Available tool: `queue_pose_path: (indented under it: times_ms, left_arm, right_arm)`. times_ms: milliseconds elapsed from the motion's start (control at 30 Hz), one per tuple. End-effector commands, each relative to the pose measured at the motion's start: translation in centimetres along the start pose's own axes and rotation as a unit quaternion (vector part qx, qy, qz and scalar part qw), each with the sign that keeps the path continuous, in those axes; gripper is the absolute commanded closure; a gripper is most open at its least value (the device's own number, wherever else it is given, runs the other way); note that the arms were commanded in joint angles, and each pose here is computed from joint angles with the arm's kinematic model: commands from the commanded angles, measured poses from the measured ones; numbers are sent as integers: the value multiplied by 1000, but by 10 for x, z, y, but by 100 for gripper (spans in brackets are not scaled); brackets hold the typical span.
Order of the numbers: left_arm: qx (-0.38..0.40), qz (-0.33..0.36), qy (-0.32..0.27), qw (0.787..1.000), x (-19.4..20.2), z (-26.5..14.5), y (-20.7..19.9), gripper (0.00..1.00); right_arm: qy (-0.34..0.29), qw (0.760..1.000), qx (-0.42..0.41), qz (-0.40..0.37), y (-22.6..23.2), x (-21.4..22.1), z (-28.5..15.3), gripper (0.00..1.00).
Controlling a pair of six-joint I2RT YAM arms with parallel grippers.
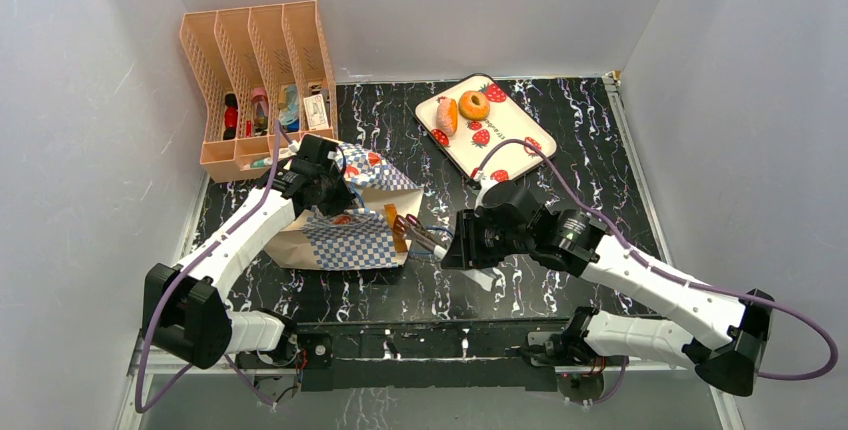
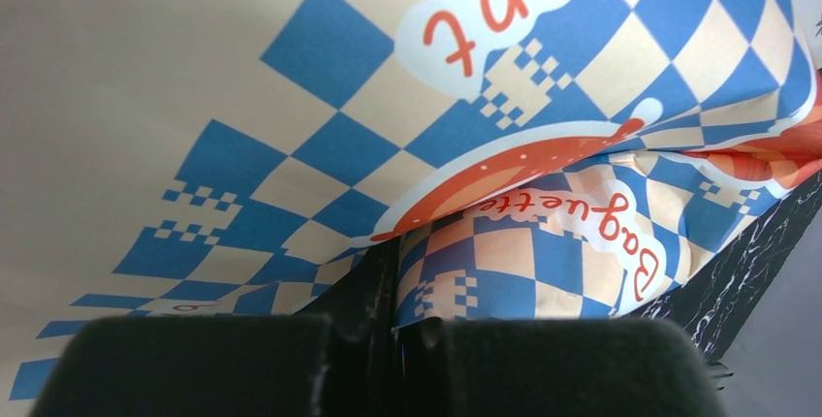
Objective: Take the fake bread out of the paper bag
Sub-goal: Pick up the fake bread from the paper bag.
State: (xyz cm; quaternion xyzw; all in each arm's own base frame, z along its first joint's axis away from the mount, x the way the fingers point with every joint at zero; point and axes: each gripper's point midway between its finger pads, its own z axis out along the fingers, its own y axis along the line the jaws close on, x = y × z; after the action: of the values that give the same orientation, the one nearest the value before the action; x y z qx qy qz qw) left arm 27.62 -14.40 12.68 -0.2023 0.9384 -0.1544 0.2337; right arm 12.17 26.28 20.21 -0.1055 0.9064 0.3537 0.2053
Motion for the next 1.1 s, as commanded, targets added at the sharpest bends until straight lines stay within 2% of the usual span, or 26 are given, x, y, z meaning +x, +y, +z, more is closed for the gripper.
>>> queue_pose_path:
  times_ms: [0, 733, 1067]
  left_arm:
    - [21, 6, -6, 1000, -3, -10, -5, 100]
    - [28, 16, -6, 999, -2, -17, -7, 100]
    - [37, 15, -6, 999, -3, -22, -10, 100]
  right_arm:
    - [-36, 998, -42, -27, 26, -23, -7, 69]
    - [-7, 998, -23, -57, 39, -12, 9, 66]
    - [23, 995, 44, -89, 23, 2, 28, 65]
